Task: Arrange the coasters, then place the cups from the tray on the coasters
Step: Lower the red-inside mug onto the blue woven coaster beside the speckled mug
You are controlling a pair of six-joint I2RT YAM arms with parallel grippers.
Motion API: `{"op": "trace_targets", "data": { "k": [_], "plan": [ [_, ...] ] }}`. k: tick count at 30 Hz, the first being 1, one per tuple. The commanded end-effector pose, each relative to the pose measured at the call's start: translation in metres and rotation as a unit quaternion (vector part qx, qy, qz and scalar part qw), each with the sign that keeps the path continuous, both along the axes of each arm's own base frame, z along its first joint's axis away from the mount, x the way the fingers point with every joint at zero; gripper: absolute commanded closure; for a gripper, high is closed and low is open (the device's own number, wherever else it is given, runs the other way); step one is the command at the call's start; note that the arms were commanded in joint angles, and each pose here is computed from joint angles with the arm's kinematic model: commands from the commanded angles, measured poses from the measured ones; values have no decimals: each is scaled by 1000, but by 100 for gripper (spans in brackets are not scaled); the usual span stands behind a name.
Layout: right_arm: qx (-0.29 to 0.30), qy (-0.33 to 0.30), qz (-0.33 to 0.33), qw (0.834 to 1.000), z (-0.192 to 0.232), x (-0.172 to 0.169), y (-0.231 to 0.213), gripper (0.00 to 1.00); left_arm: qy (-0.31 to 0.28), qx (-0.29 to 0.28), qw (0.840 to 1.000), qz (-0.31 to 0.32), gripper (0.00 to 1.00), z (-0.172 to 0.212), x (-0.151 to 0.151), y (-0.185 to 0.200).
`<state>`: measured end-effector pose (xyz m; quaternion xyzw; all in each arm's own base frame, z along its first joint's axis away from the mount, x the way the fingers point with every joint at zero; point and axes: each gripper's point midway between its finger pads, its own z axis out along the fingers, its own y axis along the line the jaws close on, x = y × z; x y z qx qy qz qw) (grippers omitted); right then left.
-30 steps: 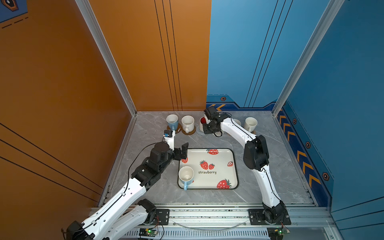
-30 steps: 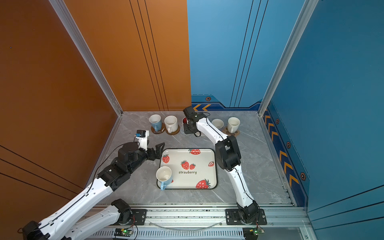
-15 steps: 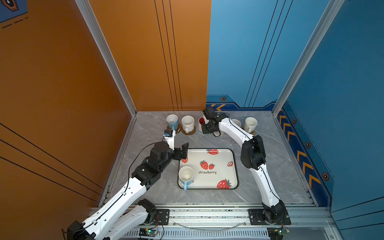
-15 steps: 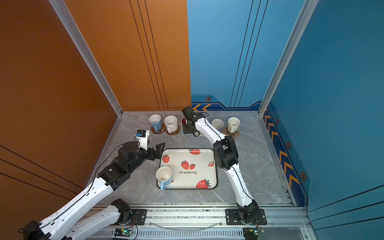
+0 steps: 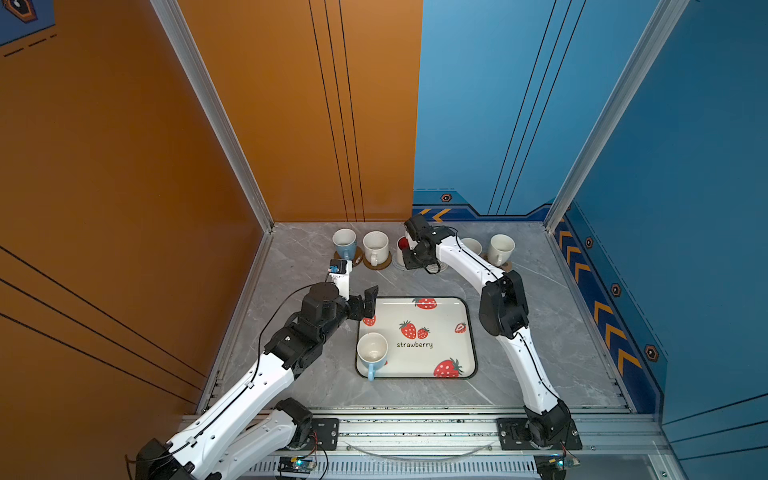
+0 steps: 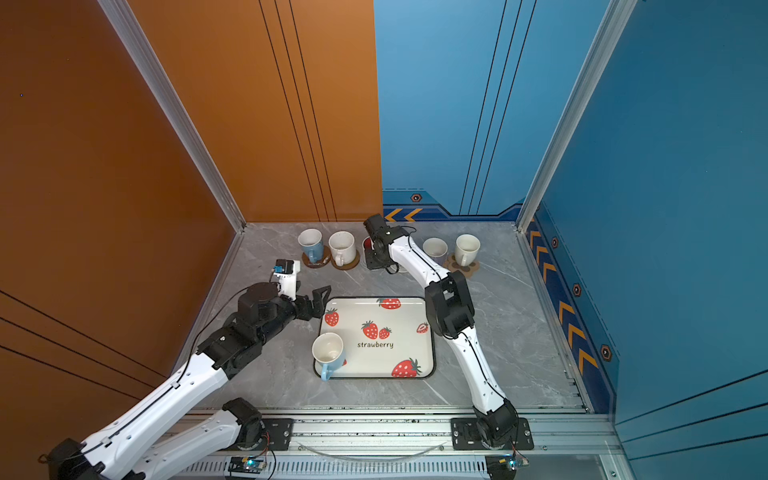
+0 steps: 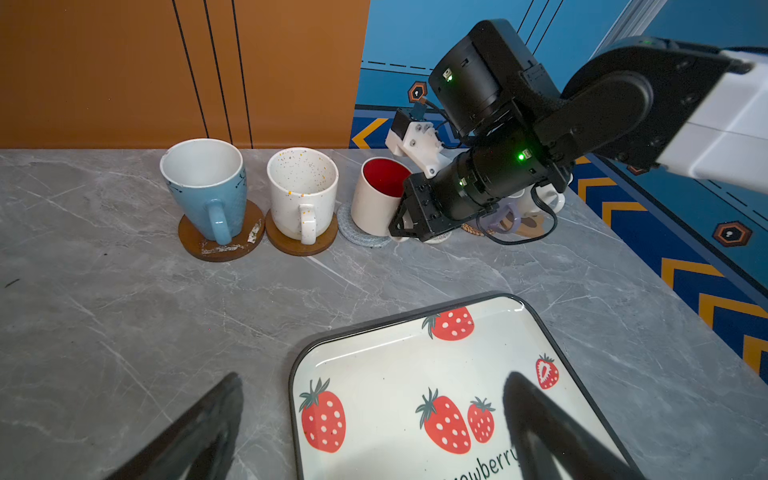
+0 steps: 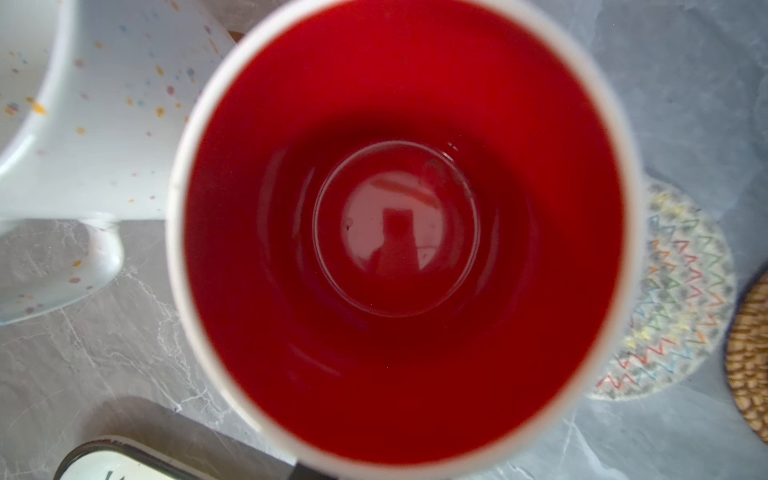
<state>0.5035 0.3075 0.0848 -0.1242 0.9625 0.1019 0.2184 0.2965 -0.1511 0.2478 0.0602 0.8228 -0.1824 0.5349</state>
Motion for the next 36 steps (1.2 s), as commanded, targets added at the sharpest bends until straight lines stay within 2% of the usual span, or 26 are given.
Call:
{"op": "trace_targets", "data": {
  "k": [1, 36],
  "plan": [
    [3, -32, 0, 999, 16, 13, 4, 100, -1, -8, 1000, -4, 2, -1, 2, -2],
    [-2, -26, 4, 1000, 1, 15, 9, 100, 0, -10, 1000, -4, 2, -2, 1, 0]
  ]
}}
